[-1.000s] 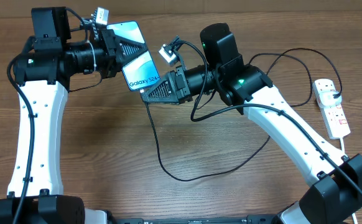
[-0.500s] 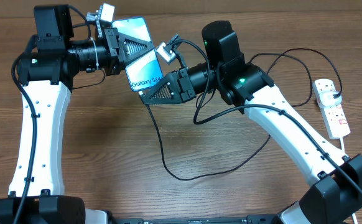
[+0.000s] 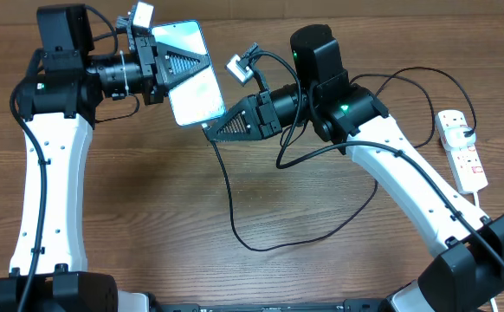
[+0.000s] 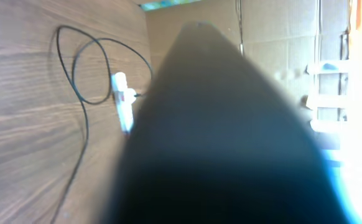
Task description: Plug charger to phone and switch on socket
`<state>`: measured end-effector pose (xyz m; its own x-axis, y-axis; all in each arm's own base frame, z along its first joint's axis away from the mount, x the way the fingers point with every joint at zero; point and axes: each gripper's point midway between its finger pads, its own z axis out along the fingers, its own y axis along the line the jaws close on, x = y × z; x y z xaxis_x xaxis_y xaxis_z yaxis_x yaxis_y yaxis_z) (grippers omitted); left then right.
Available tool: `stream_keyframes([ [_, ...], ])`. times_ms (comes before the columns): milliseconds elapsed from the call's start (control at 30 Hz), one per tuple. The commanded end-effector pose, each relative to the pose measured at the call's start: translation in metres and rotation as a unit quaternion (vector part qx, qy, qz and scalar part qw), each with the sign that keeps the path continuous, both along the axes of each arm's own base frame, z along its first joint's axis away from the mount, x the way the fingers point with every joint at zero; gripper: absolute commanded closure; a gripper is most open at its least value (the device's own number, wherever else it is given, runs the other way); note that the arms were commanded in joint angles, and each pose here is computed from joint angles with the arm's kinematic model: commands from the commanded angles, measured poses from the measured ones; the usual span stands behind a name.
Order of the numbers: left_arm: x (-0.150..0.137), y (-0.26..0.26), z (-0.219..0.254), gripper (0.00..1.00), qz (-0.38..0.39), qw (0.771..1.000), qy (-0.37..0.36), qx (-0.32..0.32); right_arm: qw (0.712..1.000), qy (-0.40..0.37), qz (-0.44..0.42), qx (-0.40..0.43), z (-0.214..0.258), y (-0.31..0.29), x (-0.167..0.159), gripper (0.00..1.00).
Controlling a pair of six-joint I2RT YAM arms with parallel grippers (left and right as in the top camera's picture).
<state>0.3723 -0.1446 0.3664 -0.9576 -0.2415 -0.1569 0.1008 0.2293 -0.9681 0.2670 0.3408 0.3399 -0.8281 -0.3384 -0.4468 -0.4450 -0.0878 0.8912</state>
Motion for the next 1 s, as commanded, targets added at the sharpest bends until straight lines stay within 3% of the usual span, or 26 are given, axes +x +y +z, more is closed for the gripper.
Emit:
stream_keyframes([
  [0,-0.016,-0.006,0.02,0.96,-0.035,0.998,0.015,-0.041,1.0,-0.018,-0.013,0.004,0.007,-0.001,0.004,0.96],
  [967,-0.002,0.0,0.007,0.96,0.008,1.0,0.003,0.001,1.0,-0.024,-0.007,0.019,0.017,-0.004,0.006,0.96],
])
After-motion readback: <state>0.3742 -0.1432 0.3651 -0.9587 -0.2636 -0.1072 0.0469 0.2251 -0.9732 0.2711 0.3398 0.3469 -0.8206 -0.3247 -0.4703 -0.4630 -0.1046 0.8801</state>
